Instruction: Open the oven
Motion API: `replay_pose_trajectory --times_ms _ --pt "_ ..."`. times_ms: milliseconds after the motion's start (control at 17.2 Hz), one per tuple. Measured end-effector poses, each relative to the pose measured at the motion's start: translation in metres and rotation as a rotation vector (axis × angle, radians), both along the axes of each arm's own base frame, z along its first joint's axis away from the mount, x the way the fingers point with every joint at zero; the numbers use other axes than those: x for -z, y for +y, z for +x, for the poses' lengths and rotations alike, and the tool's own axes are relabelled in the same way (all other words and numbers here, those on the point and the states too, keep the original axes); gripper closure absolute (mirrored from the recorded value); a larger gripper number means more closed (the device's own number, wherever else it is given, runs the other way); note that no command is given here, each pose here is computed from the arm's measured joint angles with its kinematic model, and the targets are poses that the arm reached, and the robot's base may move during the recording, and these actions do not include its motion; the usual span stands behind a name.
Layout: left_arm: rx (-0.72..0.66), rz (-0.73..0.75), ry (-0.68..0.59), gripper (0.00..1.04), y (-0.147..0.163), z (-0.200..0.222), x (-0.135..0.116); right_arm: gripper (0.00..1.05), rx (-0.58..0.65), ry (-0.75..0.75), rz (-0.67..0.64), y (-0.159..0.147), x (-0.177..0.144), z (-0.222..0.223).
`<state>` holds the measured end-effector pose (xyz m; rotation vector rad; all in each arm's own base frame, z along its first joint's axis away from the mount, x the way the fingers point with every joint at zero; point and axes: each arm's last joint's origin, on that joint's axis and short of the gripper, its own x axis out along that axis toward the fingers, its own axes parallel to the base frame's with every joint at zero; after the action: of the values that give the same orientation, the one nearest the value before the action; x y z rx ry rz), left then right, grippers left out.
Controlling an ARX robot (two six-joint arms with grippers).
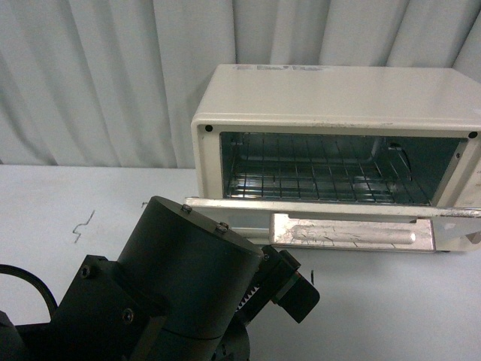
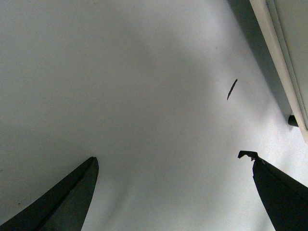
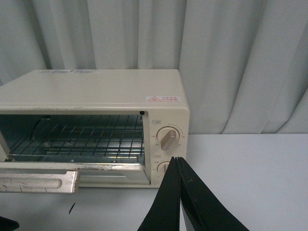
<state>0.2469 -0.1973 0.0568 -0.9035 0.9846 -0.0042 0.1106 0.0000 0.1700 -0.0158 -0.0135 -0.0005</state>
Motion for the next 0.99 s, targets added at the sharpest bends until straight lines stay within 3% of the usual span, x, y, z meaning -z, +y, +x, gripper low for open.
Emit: replay_pose_trajectory --times_ms 348,812,870,928,986 --pt "0.000 0.000 0.000 0.07 0.000 0.000 0.000 1.03 0.000 0.054 0.000 0.000 0.007 -0.010" --pt "-0.001 0.001 0.000 0.07 0.000 0.000 0.000 1.01 0.000 0.009 0.001 0.000 0.003 -0.013" --pt "-0.001 0.001 0.000 0.07 0.000 0.000 0.000 0.76 0.000 0.009 0.001 0.000 0.003 -0.013" --pt "-0.001 0.001 0.000 0.07 0.000 0.000 0.000 0.58 0.000 0.009 0.001 0.000 0.003 -0.013" --pt "-0.001 0.001 0.000 0.07 0.000 0.000 0.000 0.47 0.000 0.009 0.001 0.000 0.003 -0.013"
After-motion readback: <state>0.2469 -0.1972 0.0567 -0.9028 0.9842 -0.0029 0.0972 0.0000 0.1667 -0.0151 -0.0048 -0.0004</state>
